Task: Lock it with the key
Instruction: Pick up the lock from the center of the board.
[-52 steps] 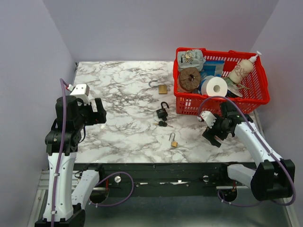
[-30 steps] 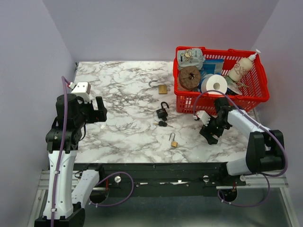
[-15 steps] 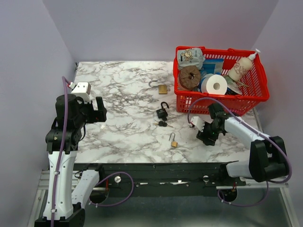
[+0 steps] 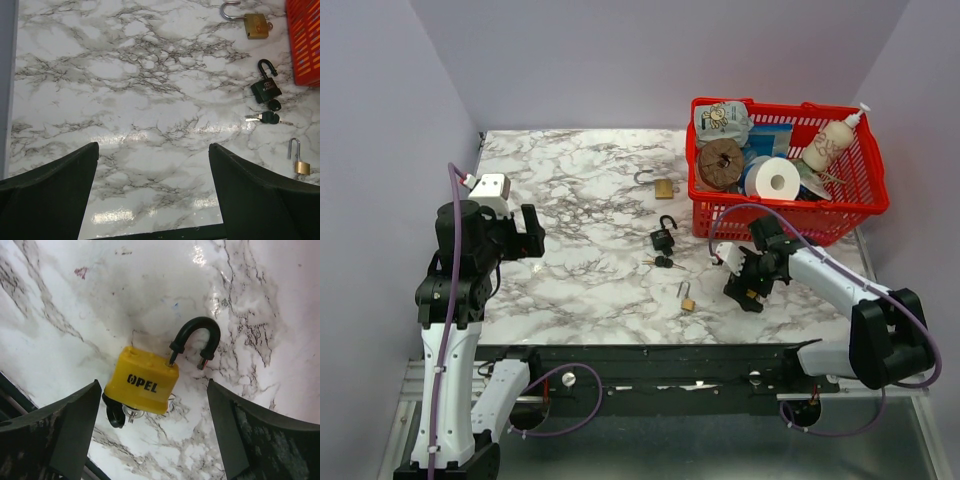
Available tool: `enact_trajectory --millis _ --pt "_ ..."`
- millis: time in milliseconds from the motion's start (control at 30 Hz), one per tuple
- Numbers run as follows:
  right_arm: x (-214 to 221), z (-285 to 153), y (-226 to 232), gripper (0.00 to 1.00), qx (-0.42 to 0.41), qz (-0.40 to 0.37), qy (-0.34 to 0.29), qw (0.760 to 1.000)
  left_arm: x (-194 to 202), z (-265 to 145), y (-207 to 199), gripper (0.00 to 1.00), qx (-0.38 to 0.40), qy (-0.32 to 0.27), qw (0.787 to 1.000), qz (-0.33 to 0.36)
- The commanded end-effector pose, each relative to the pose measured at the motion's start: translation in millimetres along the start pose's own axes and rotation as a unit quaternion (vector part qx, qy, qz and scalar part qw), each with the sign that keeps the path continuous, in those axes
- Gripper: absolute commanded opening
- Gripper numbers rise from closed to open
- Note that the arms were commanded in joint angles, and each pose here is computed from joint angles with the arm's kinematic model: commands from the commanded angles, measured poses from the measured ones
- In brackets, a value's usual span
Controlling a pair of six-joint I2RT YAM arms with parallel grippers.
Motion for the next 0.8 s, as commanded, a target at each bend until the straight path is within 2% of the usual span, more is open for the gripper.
enact_trajectory --millis 0,200,333,467,533,600,633,667,700,767 --pt "-2 7 10 0.93 -0.016 0.049 0.005 0.999 -7 -1 3 0.99 -0.015 -0.025 0.999 -0.017" --pt "4 19 27 0.82 -0.021 0.060 0.019 0.998 -7 -1 12 0.99 -0.049 -0.056 0.997 -0.021" --pt "6 26 26 0.74 -0.009 0.068 0.026 0.997 -5 -3 9 0.99 -0.034 -0.065 0.997 -0.006" --pt "1 22 24 0.50 -0.008 0.071 0.021 0.997 2 0 5 0.99 -0.010 -0.025 1.000 0.016" --pt "-12 7 29 0.42 -0.034 0.072 -0.001 0.997 4 1 -2 0.99 0.019 0.003 0.999 0.031" --pt "-30 -12 35 0.34 -0.049 0.068 -0.040 0.996 5 -1 -14 0.99 0.071 0.008 0.996 0.056" --pt "-36 -20 48 0.31 -0.088 0.071 -0.056 0.992 5 -3 -18 0.99 0.092 0.002 0.993 0.078" --pt "-51 -34 45 0.25 -0.086 0.052 -0.086 0.991 6 -7 -32 0.99 0.151 -0.007 0.984 0.096" --pt "-61 -43 50 0.22 -0.086 0.041 -0.107 0.990 7 -11 -37 0.99 0.179 -0.020 0.975 0.133" --pt "-75 -58 61 0.14 -0.116 0.031 -0.128 0.984 12 -19 -49 0.99 0.229 -0.048 0.959 0.163"
Point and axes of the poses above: each gripper's point midway between its finger pads, its own z axis out along the fingers, its own y axis along the line the jaws close on, x = y × z, the point moved 4 cm from there along -z, back along the fingers, and after that the axes turned 2 degrees about z, right-handed, at the moved point
